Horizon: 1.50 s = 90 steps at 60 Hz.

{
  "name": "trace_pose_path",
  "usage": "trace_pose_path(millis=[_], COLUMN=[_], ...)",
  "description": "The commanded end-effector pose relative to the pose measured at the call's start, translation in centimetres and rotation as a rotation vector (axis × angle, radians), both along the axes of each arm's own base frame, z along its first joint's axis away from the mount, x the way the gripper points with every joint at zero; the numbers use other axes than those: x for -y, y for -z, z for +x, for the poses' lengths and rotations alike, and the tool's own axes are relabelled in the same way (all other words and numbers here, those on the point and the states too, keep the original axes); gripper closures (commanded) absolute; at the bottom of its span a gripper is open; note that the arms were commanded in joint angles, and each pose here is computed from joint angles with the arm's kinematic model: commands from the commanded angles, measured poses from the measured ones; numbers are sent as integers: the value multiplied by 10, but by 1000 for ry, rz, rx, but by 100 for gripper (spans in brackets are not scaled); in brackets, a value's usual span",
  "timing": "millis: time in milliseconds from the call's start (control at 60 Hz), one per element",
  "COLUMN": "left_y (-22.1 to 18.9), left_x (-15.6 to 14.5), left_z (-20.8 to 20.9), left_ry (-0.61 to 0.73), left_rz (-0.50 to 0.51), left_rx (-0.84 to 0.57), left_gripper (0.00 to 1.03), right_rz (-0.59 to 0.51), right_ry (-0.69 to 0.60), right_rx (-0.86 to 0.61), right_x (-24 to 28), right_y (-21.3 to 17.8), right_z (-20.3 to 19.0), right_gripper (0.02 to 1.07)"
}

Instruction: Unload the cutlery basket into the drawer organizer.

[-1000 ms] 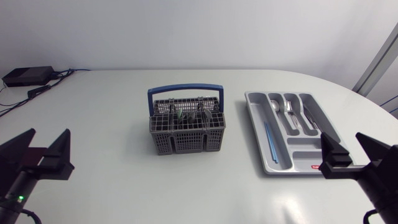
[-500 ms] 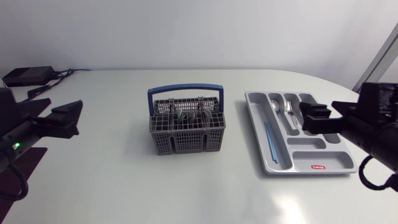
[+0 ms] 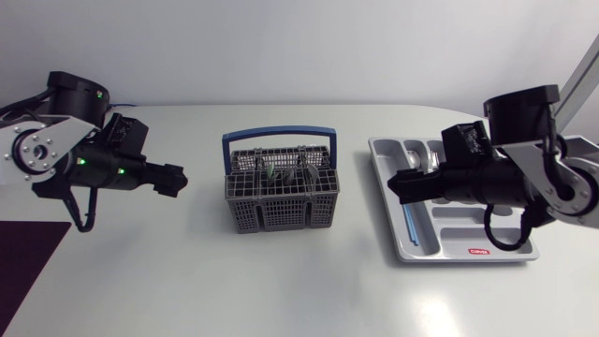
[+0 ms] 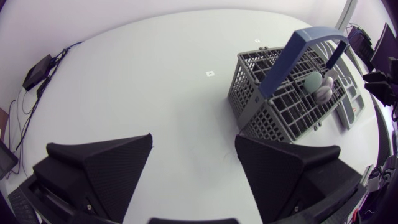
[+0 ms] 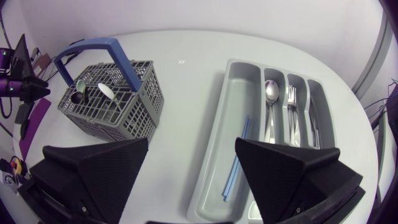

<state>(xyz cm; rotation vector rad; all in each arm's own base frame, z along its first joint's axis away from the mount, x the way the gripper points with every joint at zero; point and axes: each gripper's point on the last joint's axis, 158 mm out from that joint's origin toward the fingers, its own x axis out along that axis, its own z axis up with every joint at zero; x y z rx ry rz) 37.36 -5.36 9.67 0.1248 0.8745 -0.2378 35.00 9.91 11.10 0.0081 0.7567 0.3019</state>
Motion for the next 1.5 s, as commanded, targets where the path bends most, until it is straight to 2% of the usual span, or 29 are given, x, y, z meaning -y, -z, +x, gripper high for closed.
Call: trace_pose_path(millis=[0,67,100,150,167,200,233,267,350,417,733,1017,1483], left_y=[3,14,20,27,32,36,38,40,42,44,53,55,43], left_x=[4,9,11,15,19,23,27,31,41,45,54,79,108], left_z=[19,29,33,39,43,46,49,50,50,49,62,57,22], left_ry=[27,40,46,56,66,81,89,103,136,151,178,228,311], left_rz=[-10,-12,-9,-9,-6,-2,-5,-18,-68,-95,-162,-187,-189], left_rx=[2,-9,-16,-22,-24,-23,-19,-21,-26,-34,-57,-74,-85], left_gripper=[12,14,16,19,22,28,35,44,57,61,61,61,61], right_rz=[7,21,28,53,70,100,124,139,172,188,231,222,140], right_ry=[-8,-2,-7,-12,-16,-21,-32,-38,-62,-83,-138,-224,-268], right_rx=[-37,-73,-87,-98,-105,-103,-106,-113,-129,-138,-162,-195,-326], right_x=[-4,-8,-13,-20,-25,-32,-39,-43,-56,-65,-96,-129,-115], right_y=[6,15,18,20,21,21,20,21,21,21,21,30,64], right_z=[17,27,30,36,40,45,49,52,55,55,60,40,-9], right_gripper=[14,19,24,41,52,69,78,83,83,83,82,82,82])
